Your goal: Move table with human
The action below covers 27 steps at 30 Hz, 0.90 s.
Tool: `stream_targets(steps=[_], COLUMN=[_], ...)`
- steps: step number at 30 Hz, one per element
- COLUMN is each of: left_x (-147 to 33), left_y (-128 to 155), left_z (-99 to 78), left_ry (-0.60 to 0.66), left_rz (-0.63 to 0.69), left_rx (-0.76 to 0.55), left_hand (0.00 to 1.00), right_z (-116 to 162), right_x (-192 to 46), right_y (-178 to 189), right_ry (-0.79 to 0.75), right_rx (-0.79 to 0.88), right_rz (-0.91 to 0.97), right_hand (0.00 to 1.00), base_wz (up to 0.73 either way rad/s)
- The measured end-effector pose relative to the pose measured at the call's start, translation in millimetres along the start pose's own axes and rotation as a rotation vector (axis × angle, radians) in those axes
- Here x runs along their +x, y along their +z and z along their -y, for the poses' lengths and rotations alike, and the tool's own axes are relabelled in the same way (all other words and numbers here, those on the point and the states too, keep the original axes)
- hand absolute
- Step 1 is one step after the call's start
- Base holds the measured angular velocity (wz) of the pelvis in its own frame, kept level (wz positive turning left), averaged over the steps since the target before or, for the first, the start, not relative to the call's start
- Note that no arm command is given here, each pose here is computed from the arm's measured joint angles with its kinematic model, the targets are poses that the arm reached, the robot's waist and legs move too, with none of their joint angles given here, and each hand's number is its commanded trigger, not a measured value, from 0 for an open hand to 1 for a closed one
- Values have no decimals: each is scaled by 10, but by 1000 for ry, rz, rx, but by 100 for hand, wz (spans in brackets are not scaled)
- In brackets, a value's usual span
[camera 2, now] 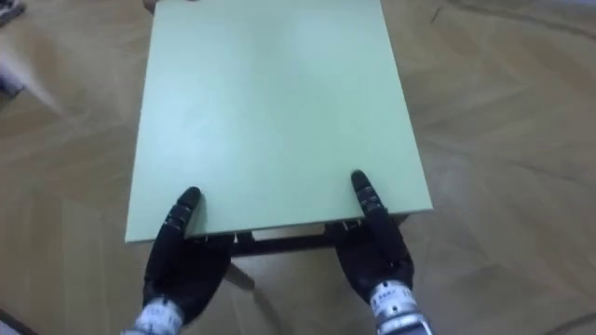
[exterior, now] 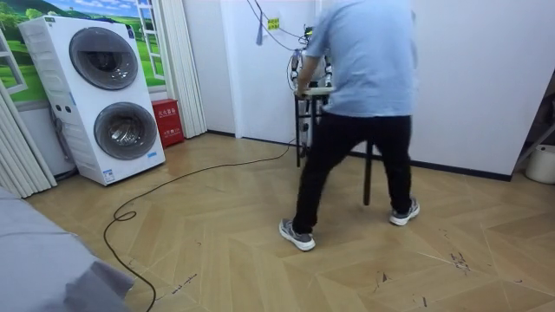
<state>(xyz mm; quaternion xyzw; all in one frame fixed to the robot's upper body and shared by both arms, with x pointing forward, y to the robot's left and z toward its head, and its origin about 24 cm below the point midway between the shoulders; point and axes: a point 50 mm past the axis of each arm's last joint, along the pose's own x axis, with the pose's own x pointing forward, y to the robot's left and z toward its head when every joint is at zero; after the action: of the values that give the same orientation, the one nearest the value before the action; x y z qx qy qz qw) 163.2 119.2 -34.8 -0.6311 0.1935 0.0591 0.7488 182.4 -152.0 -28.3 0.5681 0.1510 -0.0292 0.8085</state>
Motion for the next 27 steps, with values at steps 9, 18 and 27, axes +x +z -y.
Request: stream_targets(steps=[9,18,27], left_x=[15,-61,-75], left_y=[27,45,61], left_z=[46,-49,-73], left_ry=[-20,7,19], left_rz=[33,39,44], left_rx=[-6,13,11], left_hand=[100,100,100], right_z=[-109,-13,-27], right_x=[69,-26,-6], right_y=[48,-58,-79], right_ry=[28,-17,-24], right_rx=[-32,-7,-10], right_rz=[-8,-27,-36], right_hand=[100,100,100], base_wz=[47,66,83])
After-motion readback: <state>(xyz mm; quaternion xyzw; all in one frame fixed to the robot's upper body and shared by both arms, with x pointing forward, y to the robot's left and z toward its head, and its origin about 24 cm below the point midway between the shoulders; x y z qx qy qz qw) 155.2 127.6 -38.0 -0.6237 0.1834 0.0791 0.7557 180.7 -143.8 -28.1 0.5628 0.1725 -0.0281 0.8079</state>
